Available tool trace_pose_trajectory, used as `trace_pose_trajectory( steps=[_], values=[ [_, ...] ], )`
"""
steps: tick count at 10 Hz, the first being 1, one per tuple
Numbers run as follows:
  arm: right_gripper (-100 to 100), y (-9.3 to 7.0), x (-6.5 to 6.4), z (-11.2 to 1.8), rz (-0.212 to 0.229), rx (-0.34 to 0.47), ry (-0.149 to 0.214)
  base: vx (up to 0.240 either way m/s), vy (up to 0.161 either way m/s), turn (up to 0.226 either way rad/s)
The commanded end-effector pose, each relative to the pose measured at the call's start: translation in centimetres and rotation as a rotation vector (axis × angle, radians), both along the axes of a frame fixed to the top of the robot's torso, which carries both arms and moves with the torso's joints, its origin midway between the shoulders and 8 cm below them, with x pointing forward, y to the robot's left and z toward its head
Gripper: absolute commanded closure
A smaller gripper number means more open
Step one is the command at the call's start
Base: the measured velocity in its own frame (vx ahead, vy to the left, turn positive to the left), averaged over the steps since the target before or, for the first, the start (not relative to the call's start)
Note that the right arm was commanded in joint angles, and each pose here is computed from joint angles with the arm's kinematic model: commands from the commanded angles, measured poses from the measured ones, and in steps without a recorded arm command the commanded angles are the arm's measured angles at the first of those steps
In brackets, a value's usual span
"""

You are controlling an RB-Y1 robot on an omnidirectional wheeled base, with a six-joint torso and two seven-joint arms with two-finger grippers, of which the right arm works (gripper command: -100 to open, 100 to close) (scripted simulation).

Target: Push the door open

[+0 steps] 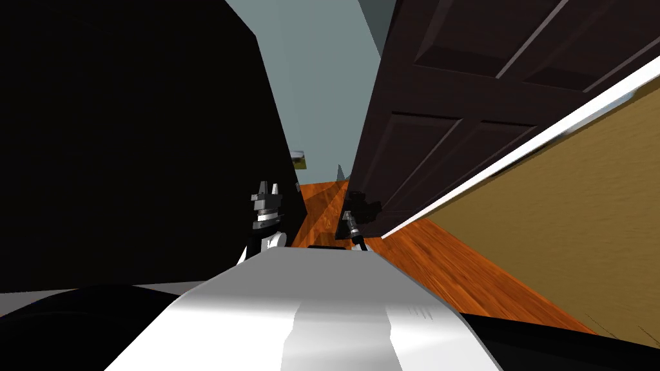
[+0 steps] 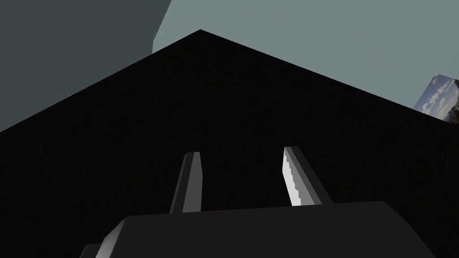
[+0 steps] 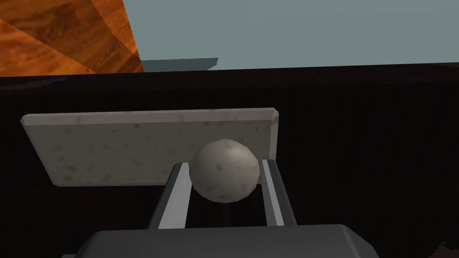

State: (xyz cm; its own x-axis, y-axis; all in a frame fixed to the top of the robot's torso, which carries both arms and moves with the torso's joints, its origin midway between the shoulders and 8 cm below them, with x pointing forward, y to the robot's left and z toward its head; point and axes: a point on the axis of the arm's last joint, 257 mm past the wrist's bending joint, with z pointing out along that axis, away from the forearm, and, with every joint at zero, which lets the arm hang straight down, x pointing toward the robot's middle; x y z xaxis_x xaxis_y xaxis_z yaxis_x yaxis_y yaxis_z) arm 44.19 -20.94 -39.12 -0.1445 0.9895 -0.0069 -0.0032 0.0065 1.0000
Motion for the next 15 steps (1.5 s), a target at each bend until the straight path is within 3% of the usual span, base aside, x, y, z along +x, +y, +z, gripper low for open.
trace_pose_trajectory(
  steps=[1,8,9,15],
  values=[
    [100,-1.2,0.6,0.3,-0.032,-0.009,-0.014,0.149,0.046,-0.041],
    [100,-2.9,1.8,0.4,-0.13,-0.014,-0.015,0.16,0.066,-0.091],
    [-100,-2.2,1.4,0.0,-0.115,-0.01,-0.004,-0.011,0.057,-0.04],
    [-100,-1.2,1.3,0.0,-0.101,0.002,0.001,-0.2,0.025,-0.018]
  ],
)
